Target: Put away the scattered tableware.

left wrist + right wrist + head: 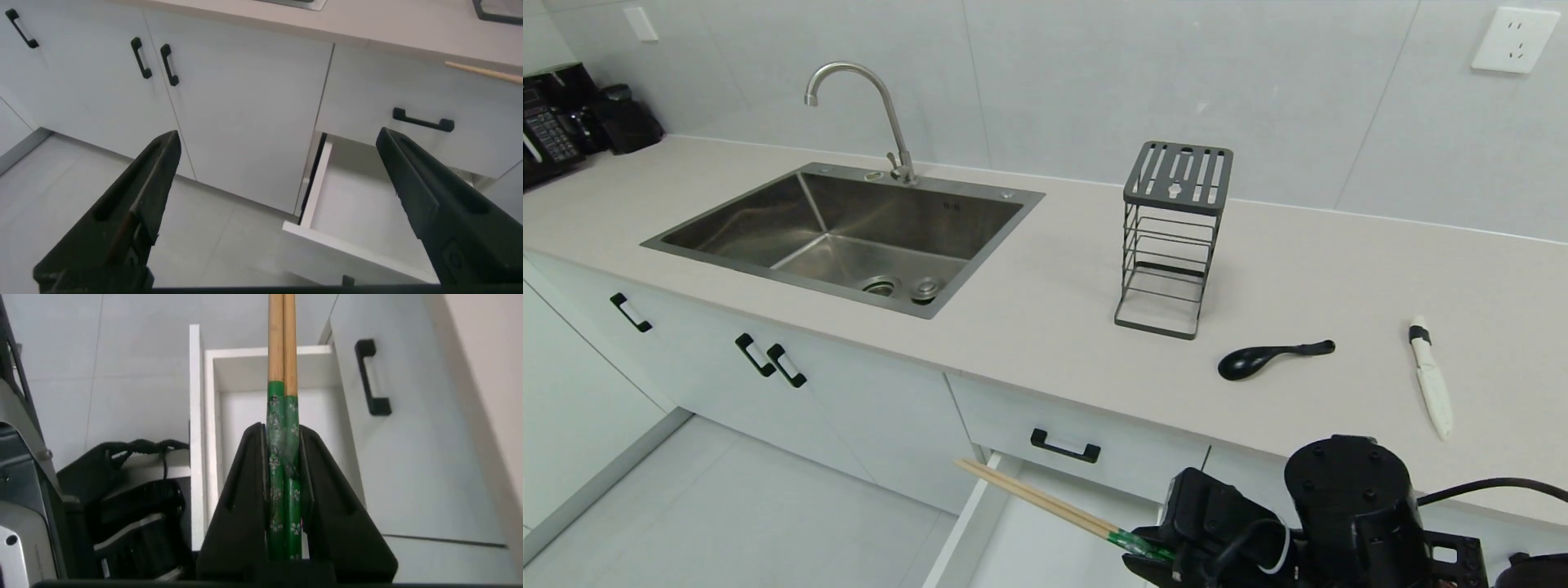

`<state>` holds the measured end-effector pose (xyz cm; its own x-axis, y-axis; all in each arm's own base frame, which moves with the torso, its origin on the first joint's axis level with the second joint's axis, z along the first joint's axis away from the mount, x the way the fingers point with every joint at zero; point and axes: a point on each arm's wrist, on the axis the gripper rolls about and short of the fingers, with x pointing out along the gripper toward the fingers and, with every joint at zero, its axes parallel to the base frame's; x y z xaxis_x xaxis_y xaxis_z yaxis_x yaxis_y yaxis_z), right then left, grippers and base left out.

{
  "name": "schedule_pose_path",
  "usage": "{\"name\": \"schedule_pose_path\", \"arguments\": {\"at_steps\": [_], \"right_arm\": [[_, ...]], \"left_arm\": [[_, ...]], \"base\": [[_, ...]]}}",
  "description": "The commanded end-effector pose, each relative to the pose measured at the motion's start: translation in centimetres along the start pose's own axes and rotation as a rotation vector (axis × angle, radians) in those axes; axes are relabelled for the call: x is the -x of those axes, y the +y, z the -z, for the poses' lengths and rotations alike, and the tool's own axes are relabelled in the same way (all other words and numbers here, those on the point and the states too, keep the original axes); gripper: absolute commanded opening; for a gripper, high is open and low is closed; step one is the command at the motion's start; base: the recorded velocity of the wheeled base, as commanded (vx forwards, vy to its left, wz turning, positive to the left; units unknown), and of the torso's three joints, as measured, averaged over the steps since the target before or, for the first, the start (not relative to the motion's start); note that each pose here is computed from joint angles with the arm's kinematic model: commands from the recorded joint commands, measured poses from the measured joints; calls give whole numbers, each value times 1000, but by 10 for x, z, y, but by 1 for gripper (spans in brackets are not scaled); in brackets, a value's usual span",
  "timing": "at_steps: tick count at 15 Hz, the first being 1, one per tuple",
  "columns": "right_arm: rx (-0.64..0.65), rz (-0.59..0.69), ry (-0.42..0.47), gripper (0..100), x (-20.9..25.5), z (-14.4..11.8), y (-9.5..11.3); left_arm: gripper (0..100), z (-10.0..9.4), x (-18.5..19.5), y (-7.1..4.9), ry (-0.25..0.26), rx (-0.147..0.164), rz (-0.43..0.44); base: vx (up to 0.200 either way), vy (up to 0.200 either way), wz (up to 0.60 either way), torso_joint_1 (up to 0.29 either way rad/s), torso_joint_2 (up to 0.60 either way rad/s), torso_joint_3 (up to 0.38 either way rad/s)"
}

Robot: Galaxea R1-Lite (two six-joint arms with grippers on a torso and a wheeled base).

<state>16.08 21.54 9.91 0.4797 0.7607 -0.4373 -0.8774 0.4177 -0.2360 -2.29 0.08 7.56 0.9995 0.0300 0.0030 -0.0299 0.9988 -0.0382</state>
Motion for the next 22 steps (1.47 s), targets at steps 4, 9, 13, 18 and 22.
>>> {"name": "schedule_pose_path", "arguments": {"at_steps": [4, 9, 13, 18, 22], "right_arm": [[1, -6, 24, 0, 6, 7, 3], [3, 11, 26, 0, 4, 7, 3], [8, 7, 3, 0, 1, 1, 4], [17, 1, -25, 0, -3, -7, 6], [27, 6, -66, 0, -6, -19, 5]], "left_arm": [[100, 0, 0, 0, 1, 0, -1], [100, 0, 0, 0, 1, 0, -1], [100, 0, 0, 0, 1, 0, -1], [100, 0, 0, 0, 1, 0, -1], [100, 0, 0, 0, 1, 0, -1]], "base": [[0, 0, 0, -95, 192, 94], [0, 0, 0, -191, 373, 182], [0, 0, 0, -22, 44, 26], [0, 0, 0, -108, 206, 98], [0, 0, 0, -244, 472, 222]]}}
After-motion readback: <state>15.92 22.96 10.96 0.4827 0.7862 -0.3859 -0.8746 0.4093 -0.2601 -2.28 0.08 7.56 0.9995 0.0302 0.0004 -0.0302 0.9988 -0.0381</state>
